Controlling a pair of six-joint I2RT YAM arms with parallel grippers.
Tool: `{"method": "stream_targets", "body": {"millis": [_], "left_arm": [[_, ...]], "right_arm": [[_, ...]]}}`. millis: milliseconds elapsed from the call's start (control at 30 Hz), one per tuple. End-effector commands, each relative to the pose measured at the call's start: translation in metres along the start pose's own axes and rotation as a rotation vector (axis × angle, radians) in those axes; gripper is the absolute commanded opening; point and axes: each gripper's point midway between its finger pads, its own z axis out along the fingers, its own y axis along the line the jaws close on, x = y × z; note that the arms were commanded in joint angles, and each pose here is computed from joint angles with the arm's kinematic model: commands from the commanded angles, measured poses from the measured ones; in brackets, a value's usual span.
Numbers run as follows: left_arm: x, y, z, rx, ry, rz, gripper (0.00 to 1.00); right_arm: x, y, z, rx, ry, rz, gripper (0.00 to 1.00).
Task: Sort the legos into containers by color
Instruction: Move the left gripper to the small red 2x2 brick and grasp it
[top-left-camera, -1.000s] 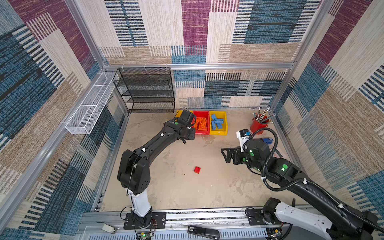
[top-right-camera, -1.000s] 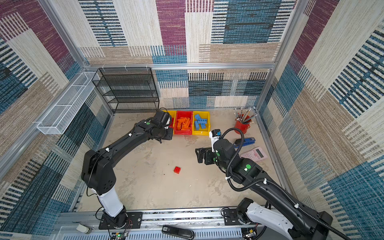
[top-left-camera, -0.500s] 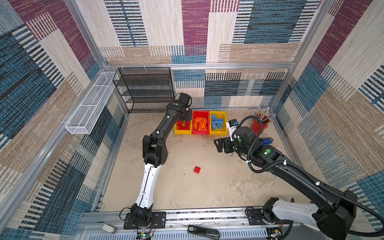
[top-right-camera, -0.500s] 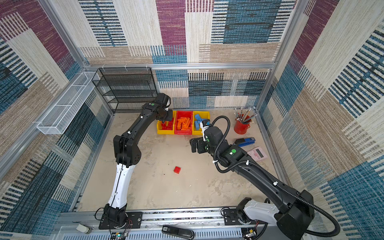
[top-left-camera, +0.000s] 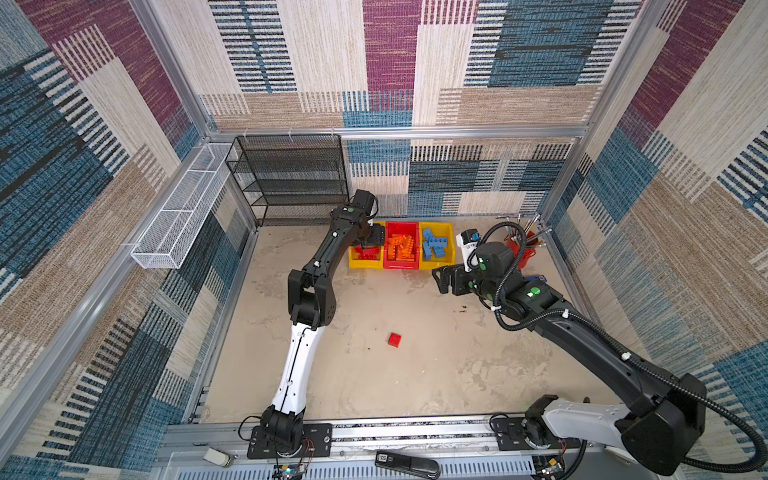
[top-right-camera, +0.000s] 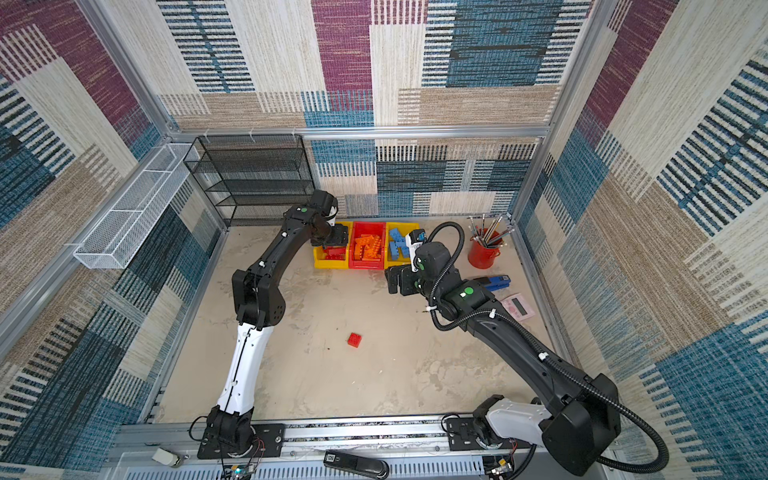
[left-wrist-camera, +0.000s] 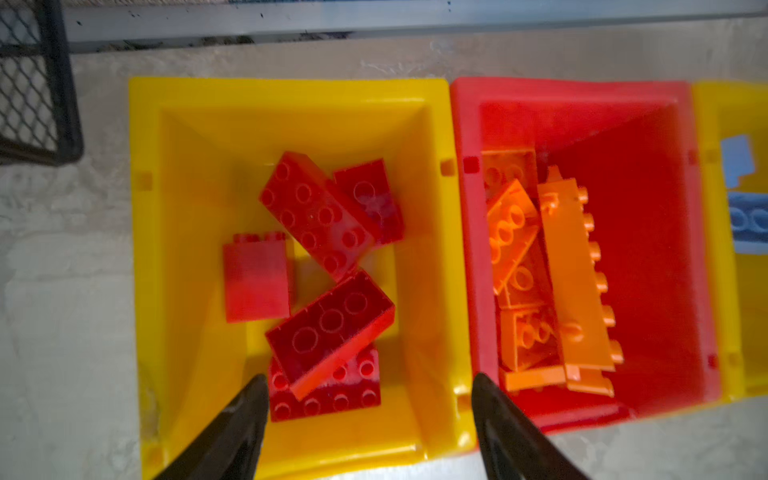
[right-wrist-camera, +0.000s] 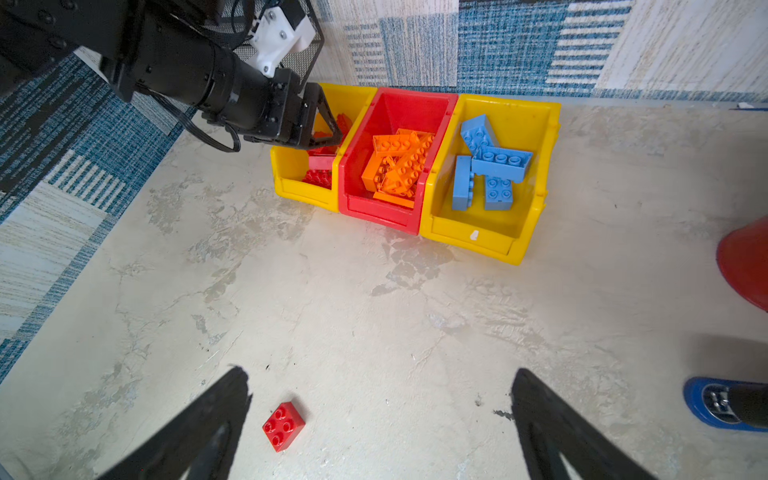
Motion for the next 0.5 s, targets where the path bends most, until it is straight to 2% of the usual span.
{"method": "stream_targets", "body": {"millis": [0,100,200,467], "left_arm": [[-0.002,-0.017,-0.04,0.052,-0.052,0.007,0.78],[0.021,-0.023,-0.069,0.065,-0.074,0.004,0.78],[0.061,-0.031,-0.09,0.099,-0.061,-0.013,0.78],[0.214,-0.075,-0.108,0.114,0.035,0.101,0.79]], "right_arm": [[-0.013,0.006,-0.009,-0.027,-0.045,-0.008,0.99],[-0.015,0.009,-0.018,-0.05,-0.056,0.005,0.99],[-0.015,0.014,-0.03,-0.085,-0.07,0.027,0.99],[0.005,0.007,-0.064,-0.1,-0.082,0.084,0.99]]}}
